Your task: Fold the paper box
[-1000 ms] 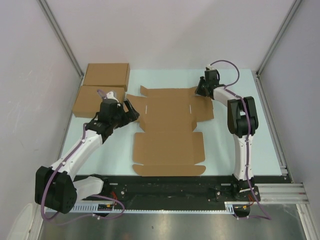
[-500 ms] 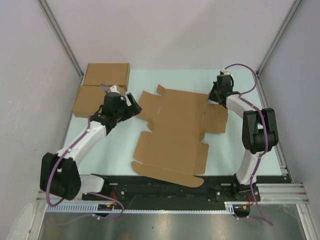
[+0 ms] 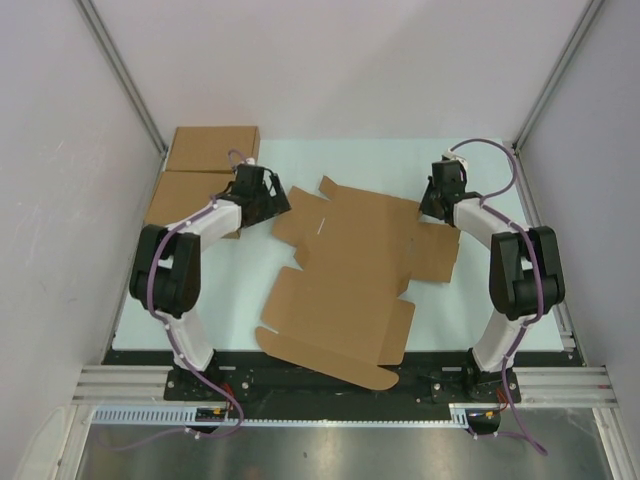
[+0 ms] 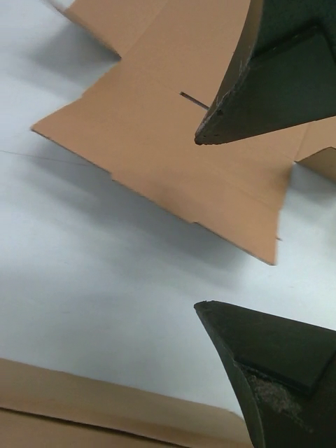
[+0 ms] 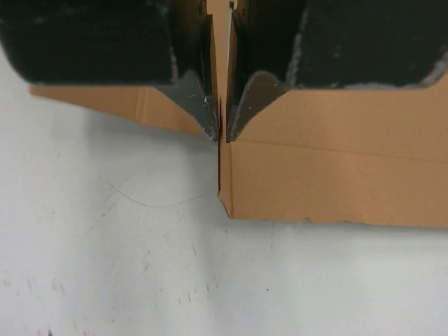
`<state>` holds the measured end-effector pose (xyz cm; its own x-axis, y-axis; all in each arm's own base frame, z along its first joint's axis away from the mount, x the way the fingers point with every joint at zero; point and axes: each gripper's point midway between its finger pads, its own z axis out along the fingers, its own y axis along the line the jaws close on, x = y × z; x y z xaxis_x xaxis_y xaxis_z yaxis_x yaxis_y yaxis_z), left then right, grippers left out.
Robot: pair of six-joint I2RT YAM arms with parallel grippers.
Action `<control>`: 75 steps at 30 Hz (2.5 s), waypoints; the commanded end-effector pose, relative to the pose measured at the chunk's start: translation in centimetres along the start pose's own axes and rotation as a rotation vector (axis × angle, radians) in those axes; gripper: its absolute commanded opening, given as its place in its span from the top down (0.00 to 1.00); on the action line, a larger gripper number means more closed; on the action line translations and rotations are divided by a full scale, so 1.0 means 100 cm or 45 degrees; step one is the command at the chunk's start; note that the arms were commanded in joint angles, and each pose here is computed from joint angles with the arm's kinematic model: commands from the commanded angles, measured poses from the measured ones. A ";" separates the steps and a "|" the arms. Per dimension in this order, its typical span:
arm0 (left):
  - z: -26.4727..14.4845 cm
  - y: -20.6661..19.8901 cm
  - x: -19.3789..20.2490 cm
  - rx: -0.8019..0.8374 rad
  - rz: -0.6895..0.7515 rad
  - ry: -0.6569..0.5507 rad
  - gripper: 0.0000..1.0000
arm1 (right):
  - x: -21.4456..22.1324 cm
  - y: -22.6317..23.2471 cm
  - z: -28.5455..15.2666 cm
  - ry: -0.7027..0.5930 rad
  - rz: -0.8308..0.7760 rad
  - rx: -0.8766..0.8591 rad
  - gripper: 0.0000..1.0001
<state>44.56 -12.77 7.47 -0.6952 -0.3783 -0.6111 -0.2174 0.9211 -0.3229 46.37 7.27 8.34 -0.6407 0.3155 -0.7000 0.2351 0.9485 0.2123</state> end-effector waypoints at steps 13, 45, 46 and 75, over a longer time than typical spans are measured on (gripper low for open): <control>0.037 -0.042 -0.015 0.417 0.204 0.125 0.05 | -0.061 0.016 -0.053 -0.203 0.122 -0.136 0.39; -0.017 -0.108 0.011 0.903 0.487 0.131 0.90 | -0.089 0.091 -0.044 -0.163 -0.021 -0.487 0.34; -0.017 -0.105 0.011 0.877 0.498 0.122 0.91 | -0.088 0.092 -0.042 -0.158 -0.021 -0.489 0.34; -0.063 -0.088 -0.021 0.770 0.693 -0.703 0.97 | -0.094 0.149 -0.043 -0.134 -0.403 -1.207 0.12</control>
<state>42.75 -19.43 9.87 -0.4237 0.0328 -0.9052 0.4944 0.8458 -0.2007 53.13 16.88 18.07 -0.5687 0.1618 -0.8064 -0.4851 0.7258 0.4878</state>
